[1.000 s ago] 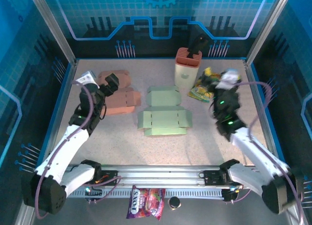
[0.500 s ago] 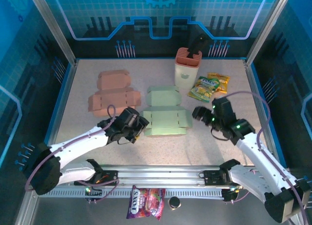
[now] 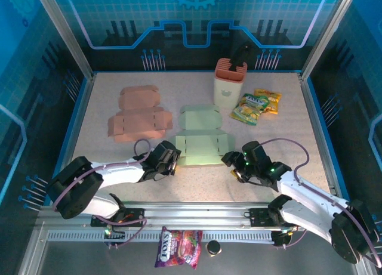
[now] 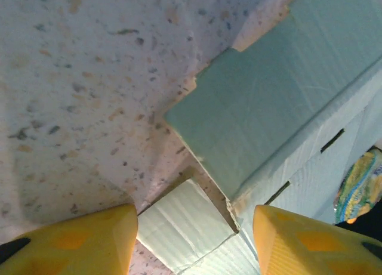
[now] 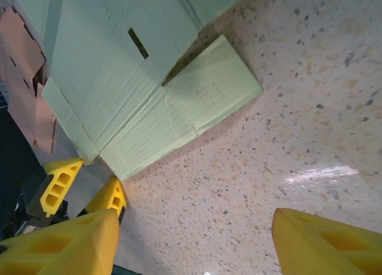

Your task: Fold the paper box

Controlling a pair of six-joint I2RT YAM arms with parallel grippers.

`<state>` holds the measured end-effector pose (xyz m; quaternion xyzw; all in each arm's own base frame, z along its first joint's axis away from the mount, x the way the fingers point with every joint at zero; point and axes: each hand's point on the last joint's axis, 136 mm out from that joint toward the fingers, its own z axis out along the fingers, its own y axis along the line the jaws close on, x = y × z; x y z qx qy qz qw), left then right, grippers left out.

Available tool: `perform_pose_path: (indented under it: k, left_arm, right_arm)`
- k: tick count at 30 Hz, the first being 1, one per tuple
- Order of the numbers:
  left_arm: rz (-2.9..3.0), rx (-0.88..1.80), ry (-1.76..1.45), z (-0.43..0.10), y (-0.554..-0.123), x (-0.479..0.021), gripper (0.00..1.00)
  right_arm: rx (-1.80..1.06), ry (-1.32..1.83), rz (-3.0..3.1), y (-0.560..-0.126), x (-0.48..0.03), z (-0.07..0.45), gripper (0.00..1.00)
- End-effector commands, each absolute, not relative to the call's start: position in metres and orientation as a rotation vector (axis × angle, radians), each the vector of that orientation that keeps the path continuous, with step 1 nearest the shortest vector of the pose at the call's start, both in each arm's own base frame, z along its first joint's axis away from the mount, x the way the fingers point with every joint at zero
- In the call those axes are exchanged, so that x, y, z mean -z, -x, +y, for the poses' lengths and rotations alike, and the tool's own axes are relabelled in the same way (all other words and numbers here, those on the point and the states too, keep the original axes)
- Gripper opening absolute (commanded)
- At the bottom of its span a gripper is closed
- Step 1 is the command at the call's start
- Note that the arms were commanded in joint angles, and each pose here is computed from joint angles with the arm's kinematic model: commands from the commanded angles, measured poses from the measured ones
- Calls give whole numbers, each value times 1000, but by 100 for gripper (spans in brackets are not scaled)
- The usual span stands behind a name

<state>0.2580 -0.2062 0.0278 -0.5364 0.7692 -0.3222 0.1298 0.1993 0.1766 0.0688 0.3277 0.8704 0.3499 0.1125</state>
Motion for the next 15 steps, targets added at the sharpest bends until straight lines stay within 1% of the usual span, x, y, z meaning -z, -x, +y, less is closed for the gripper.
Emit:
perform_pose_path:
  k: [1,5,11,15]
  left_arm:
    - [2116,1007,1556,-206,-277,-35,54]
    - [2096,1013,1536,-203,-281,-37,48]
    - [2083,1027,1504,-202,-286,-43,45]
    - [2089,1029,1513,-200,-287,-39,36]
  right_arm:
    - [-1144,-1052,2472,-208,-75,188,69]
    - [-1159,-1096,2461,-207,-68,188,69]
    - [-1193,-1139,2450,-208,-63,192,68]
    - [-1225,-1155,2442,-211,-62,201,68]
